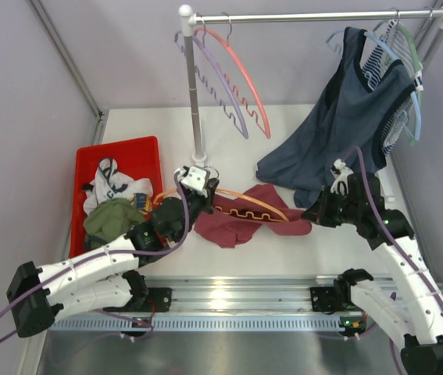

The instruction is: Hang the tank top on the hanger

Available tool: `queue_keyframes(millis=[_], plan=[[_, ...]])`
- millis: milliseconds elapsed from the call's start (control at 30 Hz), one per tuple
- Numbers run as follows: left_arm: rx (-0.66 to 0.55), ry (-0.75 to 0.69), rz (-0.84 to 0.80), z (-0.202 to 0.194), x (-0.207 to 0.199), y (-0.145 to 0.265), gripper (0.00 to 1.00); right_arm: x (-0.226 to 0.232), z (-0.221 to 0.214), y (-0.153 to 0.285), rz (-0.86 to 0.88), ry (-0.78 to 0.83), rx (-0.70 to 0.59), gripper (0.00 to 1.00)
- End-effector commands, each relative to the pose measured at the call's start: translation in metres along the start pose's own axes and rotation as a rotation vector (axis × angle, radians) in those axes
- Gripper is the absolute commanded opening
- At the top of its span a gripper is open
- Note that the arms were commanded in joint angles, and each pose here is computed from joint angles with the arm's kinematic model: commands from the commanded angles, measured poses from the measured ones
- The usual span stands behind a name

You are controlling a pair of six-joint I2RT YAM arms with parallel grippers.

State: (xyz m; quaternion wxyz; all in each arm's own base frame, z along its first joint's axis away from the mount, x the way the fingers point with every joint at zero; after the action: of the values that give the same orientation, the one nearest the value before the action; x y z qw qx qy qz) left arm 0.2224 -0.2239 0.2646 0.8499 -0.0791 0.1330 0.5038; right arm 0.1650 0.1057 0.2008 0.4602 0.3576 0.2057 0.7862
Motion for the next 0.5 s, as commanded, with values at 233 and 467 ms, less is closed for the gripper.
queue_keyframes(millis=[233, 467], plan=[[-0.068, 0.042, -0.103, 0.032, -0.030, -0.015, 0.00, 0.024, 0.033, 0.009, 0.039, 0.080, -0.035, 0.00], [-0.057, 0.057, -0.128, 0.029, -0.046, -0.023, 0.00, 0.049, 0.050, 0.008, 0.053, 0.132, -0.056, 0.00]])
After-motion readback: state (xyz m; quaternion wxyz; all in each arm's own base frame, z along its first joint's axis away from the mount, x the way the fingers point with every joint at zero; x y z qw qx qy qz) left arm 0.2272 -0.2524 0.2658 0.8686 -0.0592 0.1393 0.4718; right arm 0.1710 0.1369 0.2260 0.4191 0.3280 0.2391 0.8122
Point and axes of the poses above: each gripper's point midway between its finger pads, its own y axis back along the fingers, its own x axis along the line the jaws close on, z = x × y, the point moved 4 cm from there along y, back along the fingers, and after that the axes turned 15 degrees about y, right-handed, at the moved point
